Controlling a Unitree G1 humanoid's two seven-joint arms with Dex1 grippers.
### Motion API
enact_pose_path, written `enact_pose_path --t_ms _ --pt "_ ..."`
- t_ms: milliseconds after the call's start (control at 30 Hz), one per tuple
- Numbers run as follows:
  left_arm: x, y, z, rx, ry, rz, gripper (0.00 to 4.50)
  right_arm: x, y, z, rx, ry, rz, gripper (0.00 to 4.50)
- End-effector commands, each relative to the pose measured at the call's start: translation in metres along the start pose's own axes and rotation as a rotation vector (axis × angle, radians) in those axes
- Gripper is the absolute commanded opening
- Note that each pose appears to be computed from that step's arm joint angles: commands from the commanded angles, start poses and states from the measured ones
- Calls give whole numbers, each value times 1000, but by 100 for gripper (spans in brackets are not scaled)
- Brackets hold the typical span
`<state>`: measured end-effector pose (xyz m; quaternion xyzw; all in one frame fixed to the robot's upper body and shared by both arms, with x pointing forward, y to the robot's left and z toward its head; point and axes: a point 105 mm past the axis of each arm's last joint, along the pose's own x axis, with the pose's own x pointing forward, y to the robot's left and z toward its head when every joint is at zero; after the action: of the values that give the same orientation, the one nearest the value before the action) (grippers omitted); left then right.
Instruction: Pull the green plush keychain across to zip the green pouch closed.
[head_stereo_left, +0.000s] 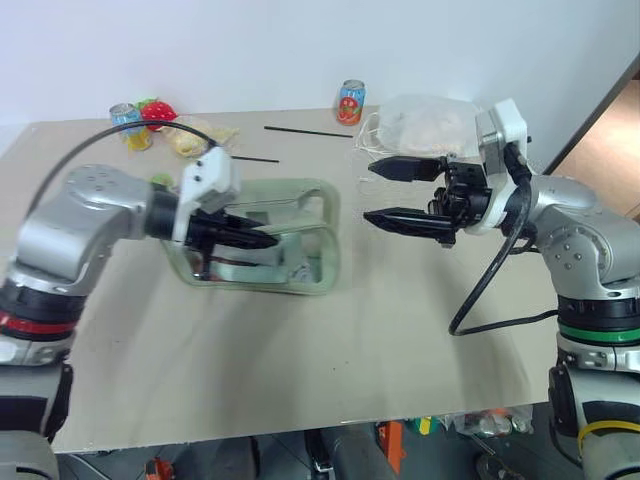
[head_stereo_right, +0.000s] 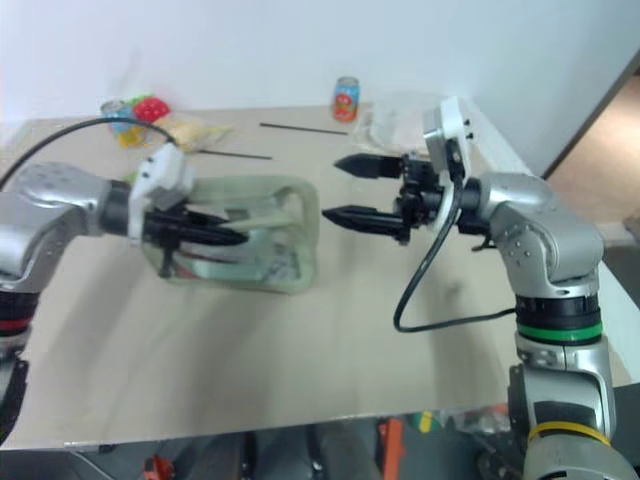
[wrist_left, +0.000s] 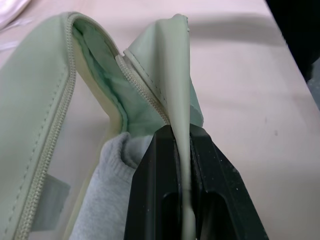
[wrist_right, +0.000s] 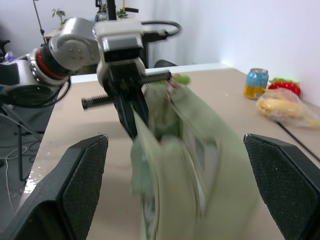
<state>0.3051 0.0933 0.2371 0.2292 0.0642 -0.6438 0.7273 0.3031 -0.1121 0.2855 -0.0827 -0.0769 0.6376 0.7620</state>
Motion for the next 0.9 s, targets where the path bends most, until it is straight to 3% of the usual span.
enact_pose_path --t_ms 33,233,267,400,633,800,900 --pt "11 0 1 20 4 -12 2 -1 4 14 -60 -19 11 450" --pt "18 -1 -15 -36 5 11 2 -6 8 9 -47 3 10 450" --pt "18 1 -11 -43 -25 26 85 -7 8 8 -46 6 5 450" --pt "17 6 5 -41 -111 73 208 -8 8 8 -44 7 3 450" --pt "-5 11 47 -146 -334 105 208 -5 8 7 -40 1 14 450" --pt "-28 1 57 -154 -363 98 208 -7 8 6 -32 5 17 450" --pt "-44 -4 51 -140 -315 125 208 -8 8 3 -28 19 22 450"
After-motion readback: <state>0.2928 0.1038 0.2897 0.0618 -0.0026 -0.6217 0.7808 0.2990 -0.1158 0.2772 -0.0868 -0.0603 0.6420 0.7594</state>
